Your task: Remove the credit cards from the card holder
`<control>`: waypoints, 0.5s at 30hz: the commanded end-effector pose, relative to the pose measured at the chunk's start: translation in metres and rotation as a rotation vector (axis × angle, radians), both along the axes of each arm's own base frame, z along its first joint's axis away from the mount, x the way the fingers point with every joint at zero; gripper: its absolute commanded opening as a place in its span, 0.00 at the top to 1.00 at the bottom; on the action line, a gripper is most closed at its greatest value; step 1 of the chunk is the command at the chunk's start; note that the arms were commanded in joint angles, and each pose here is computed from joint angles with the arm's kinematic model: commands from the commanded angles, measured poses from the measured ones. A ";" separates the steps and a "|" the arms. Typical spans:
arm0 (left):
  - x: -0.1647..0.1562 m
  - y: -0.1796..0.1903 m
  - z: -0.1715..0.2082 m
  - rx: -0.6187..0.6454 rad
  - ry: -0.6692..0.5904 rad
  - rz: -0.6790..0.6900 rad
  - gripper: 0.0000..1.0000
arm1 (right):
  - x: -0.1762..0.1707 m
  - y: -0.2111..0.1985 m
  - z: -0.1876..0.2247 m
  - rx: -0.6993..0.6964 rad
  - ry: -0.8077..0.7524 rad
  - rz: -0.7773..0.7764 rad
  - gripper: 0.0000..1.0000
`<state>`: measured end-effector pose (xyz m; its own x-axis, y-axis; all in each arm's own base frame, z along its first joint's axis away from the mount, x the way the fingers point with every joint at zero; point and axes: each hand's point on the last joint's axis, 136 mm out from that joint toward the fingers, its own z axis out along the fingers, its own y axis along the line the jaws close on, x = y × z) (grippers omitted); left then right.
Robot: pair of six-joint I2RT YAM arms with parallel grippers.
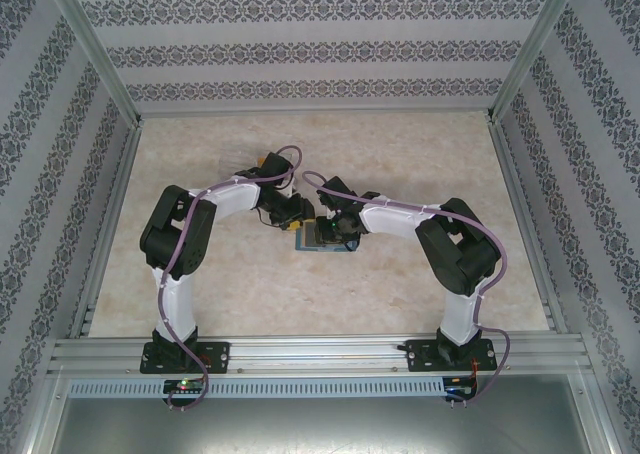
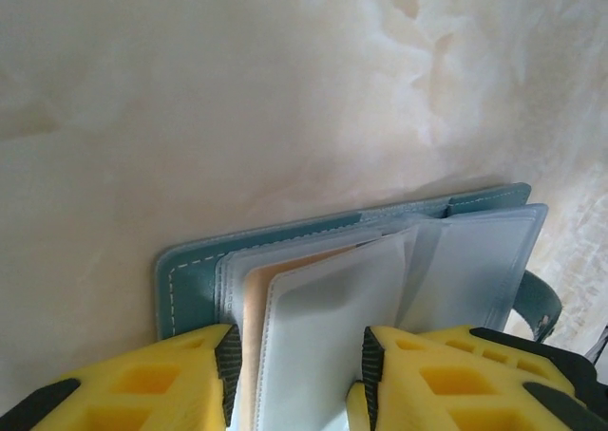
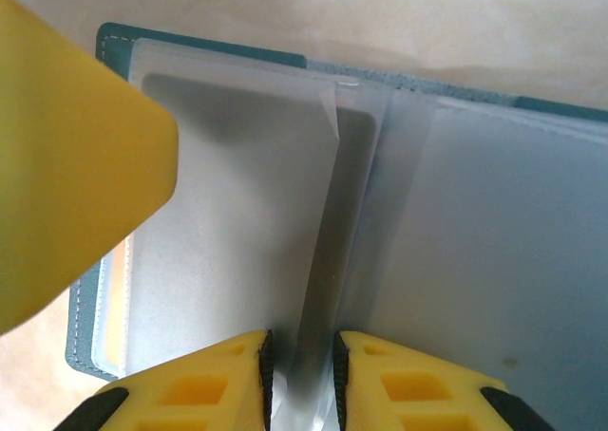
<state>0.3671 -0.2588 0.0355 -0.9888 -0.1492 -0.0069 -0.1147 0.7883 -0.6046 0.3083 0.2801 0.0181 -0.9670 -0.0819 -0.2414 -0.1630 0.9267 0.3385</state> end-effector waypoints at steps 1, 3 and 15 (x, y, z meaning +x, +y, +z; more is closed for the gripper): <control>-0.017 -0.015 -0.009 -0.031 0.047 -0.076 0.61 | -0.017 -0.032 -0.034 -0.112 0.093 -0.040 0.74; -0.017 -0.016 -0.006 -0.029 0.038 -0.088 0.64 | -0.017 -0.031 -0.034 -0.109 0.091 -0.041 0.75; -0.016 -0.027 0.012 -0.107 -0.004 -0.145 0.64 | -0.015 -0.031 -0.031 -0.092 0.089 -0.041 0.75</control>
